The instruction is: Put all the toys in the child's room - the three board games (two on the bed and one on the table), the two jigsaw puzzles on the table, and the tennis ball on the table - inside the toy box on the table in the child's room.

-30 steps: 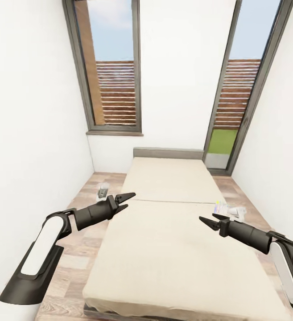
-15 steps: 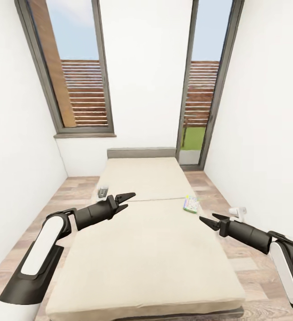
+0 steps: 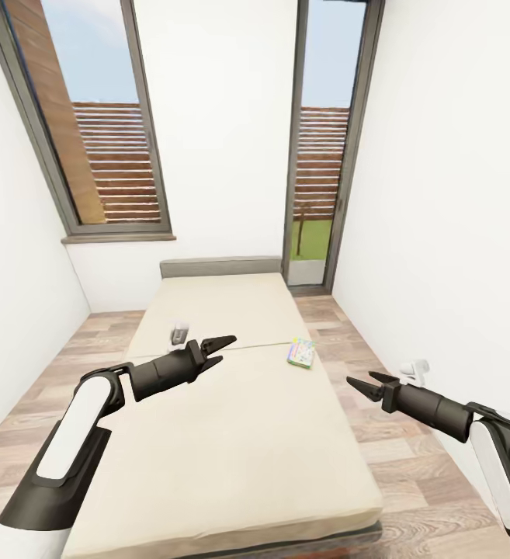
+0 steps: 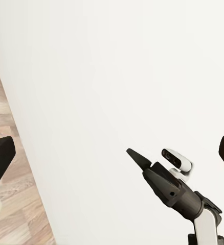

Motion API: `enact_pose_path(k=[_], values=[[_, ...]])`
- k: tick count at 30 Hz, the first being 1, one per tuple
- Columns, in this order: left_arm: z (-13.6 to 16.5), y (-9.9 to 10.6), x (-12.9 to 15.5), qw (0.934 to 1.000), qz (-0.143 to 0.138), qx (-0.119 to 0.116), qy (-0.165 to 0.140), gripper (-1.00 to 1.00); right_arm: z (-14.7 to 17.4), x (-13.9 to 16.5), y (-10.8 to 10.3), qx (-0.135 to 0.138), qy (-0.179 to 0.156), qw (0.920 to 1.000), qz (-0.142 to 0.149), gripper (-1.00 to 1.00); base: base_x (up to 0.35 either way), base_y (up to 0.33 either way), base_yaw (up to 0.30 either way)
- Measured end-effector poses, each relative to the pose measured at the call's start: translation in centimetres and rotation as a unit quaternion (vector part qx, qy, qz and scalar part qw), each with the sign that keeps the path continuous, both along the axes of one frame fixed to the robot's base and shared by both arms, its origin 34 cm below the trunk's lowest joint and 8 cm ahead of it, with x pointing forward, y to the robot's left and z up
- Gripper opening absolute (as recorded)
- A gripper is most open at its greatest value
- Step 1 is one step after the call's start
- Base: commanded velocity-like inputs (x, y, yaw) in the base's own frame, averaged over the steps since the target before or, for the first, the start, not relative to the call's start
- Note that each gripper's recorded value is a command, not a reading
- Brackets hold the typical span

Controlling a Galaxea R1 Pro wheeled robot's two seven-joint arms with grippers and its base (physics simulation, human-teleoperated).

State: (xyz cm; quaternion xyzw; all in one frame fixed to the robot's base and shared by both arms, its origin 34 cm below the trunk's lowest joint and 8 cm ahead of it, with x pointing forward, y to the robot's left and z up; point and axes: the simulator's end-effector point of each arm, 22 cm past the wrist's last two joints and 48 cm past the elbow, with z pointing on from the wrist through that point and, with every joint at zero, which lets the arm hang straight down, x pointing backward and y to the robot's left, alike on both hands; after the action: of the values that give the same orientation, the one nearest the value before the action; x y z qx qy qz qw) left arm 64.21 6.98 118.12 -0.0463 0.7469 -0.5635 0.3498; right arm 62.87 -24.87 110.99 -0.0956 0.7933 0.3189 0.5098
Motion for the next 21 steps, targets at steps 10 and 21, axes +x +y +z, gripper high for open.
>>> enact_pose_path(k=[10,21], values=[[-0.01,0.00,0.00,1.0000,0.000,0.001,0.000,1.00,0.01,-0.01,0.00,0.000,0.000,1.0000,0.000,1.00,0.022,-0.288,-0.015],[-0.02,0.03,0.02,1.0000,0.001,0.001,0.000,1.00,0.01,-0.01,0.00,0.000,0.000,1.0000,0.000,1.00,0.072,-0.289,-0.003]])
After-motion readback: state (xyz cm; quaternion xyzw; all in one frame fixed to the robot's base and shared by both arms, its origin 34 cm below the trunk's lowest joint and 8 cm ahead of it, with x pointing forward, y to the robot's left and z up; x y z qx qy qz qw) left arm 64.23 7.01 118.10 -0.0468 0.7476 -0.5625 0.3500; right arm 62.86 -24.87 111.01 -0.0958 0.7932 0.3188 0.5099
